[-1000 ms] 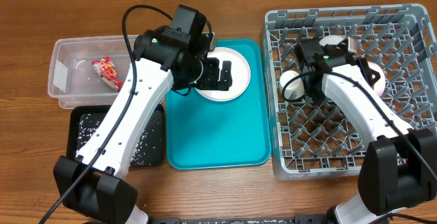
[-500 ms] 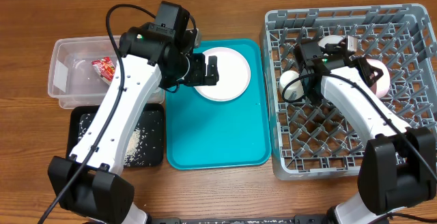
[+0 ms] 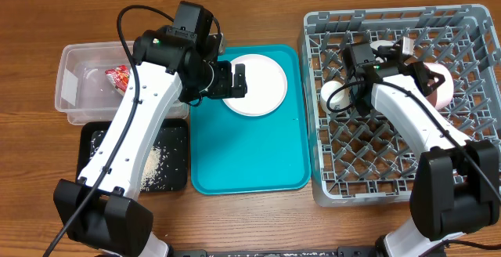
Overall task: Sort waste into correct bins and load items into the dishwasher
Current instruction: 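Move the bowl to the rack's right side and tip it downward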
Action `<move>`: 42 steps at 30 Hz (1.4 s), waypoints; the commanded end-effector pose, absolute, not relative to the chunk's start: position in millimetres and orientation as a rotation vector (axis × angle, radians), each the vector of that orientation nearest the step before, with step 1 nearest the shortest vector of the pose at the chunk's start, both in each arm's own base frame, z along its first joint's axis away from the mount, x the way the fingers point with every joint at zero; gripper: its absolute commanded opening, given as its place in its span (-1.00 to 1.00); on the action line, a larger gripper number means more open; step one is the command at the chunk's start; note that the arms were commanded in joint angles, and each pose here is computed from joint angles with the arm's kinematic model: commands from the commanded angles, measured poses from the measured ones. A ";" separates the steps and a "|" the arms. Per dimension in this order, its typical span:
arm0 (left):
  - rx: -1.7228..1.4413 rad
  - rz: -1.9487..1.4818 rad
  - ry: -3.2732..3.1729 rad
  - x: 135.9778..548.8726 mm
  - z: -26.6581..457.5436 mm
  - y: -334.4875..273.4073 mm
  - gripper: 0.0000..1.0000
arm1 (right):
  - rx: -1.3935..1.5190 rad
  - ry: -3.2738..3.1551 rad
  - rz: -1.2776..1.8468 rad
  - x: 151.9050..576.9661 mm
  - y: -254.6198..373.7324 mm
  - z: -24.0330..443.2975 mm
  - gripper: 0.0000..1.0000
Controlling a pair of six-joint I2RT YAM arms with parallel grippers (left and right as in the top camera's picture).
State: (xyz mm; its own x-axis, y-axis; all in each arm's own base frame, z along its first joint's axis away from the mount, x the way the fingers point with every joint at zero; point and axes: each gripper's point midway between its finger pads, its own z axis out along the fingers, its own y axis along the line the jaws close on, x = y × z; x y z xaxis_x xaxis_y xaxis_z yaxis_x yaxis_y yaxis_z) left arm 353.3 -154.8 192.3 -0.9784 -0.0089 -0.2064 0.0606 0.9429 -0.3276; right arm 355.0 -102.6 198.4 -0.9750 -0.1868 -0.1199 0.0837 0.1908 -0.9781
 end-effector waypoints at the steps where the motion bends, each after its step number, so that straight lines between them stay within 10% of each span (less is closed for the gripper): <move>1: 0.066 -0.478 2.869 357.6 198.3 -152.1 1.00 | -0.175 2.299 -1.831 354.9 -92.3 189.0 -0.92; 14: 0.070 -0.477 2.872 357.0 198.0 -151.7 1.00 | -0.286 2.442 -1.709 348.1 -78.6 167.0 -0.90; 24: 0.068 -0.478 2.872 356.9 198.0 -151.5 1.00 | -0.339 2.521 -1.577 347.8 -60.8 150.7 -0.12; 42: 0.060 -0.471 2.898 351.8 196.2 -148.9 1.00 | -0.504 2.655 -1.219 334.8 -1.3 132.4 0.43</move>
State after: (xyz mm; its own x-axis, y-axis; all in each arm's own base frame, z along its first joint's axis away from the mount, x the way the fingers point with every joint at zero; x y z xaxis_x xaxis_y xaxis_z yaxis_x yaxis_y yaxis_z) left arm 348.1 -151.9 190.2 -0.9827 -0.0049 -0.1853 0.0547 0.9475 -0.3151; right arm 343.2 -13.9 141.3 -0.9232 -0.3834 0.0269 -0.2216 0.4737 -0.8524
